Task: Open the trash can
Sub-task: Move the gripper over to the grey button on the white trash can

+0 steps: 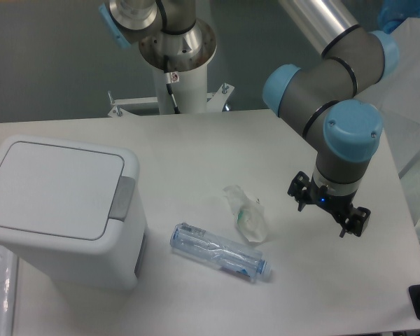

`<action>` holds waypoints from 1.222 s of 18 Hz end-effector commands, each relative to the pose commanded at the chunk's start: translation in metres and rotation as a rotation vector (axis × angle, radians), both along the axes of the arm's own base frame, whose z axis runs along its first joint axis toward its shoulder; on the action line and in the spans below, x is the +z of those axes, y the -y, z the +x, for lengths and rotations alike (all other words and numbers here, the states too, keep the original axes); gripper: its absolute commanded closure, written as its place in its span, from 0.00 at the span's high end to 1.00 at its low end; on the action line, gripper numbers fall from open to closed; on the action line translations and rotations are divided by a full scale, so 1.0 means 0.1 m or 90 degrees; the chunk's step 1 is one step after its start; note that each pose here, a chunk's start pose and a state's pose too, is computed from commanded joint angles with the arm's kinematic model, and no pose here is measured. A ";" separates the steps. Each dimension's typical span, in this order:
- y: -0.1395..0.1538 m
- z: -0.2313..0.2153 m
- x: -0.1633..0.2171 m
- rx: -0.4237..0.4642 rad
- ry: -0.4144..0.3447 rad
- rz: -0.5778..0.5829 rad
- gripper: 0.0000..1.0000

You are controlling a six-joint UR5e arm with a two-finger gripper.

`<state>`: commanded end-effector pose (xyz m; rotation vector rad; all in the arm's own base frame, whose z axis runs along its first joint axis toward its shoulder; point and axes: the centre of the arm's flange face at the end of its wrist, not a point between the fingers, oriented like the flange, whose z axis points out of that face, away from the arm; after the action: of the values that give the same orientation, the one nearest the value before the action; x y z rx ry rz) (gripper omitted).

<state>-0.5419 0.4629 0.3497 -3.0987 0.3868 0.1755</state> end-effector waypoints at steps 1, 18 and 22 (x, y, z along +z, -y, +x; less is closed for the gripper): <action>0.01 0.00 0.00 0.001 0.000 0.000 1.00; -0.34 0.90 0.37 0.170 0.097 0.231 1.00; -0.57 1.22 0.74 0.198 0.125 0.292 1.00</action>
<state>-0.4202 0.5197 0.4242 -2.6656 -0.1295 -0.0366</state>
